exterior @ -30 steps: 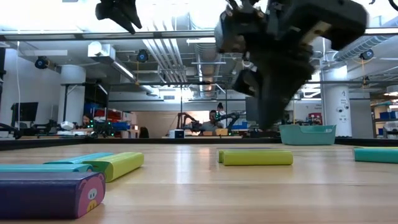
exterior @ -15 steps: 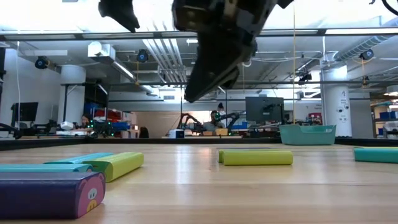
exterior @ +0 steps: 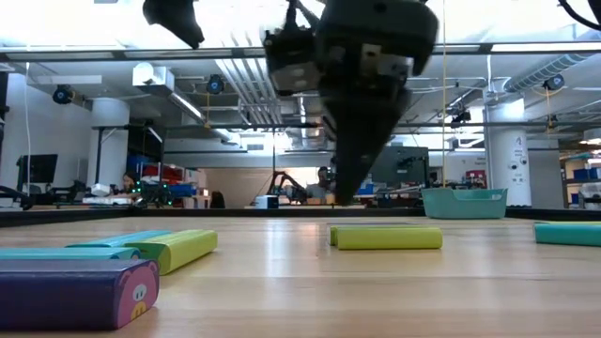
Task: Sort blocks
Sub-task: Put the green block into the orange bin
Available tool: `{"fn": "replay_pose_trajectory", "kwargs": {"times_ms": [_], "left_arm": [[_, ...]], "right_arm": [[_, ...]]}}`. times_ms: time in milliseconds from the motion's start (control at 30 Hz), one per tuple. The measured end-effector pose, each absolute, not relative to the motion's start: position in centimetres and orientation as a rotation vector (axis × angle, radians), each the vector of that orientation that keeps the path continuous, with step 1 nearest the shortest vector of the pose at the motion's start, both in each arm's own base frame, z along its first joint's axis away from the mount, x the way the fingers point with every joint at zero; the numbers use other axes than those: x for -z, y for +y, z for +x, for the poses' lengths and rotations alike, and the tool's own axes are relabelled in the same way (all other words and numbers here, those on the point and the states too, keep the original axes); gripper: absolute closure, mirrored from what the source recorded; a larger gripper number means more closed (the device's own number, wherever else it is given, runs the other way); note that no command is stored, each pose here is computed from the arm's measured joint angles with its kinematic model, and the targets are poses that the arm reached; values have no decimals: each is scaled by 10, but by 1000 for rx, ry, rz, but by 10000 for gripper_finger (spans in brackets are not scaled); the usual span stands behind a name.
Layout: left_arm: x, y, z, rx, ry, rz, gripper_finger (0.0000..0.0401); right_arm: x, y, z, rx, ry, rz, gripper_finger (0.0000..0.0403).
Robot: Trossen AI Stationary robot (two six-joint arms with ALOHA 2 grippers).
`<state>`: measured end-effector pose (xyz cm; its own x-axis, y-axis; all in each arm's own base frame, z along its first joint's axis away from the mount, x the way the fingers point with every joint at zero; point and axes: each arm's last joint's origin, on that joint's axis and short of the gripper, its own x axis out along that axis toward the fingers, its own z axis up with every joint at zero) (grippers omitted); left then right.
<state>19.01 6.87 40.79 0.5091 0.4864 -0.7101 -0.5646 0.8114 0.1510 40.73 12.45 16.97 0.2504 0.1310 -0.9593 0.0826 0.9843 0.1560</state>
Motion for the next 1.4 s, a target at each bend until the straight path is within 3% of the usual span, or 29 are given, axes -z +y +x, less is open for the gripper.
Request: {"fn": "replay_pose_trajectory", "kwargs": {"times_ms": [233, 833, 933, 1233, 1400], "left_arm": [[-409, 68, 188, -631, 816, -96, 246], [-410, 68, 187, -631, 814, -96, 246], [-410, 68, 187, -631, 813, -96, 246], [-410, 68, 187, -628, 815, -89, 246], [-410, 68, 187, -628, 815, -88, 246]], "right_arm": [[-188, 130, 397, -54, 1319, 171, 390], [-176, 131, 394, -105, 1373, 26, 387], [-176, 131, 395, -99, 1372, 30, 367], [-174, 130, 394, -59, 1356, -47, 245], [-171, 132, 393, -62, 1362, -53, 219]]}}
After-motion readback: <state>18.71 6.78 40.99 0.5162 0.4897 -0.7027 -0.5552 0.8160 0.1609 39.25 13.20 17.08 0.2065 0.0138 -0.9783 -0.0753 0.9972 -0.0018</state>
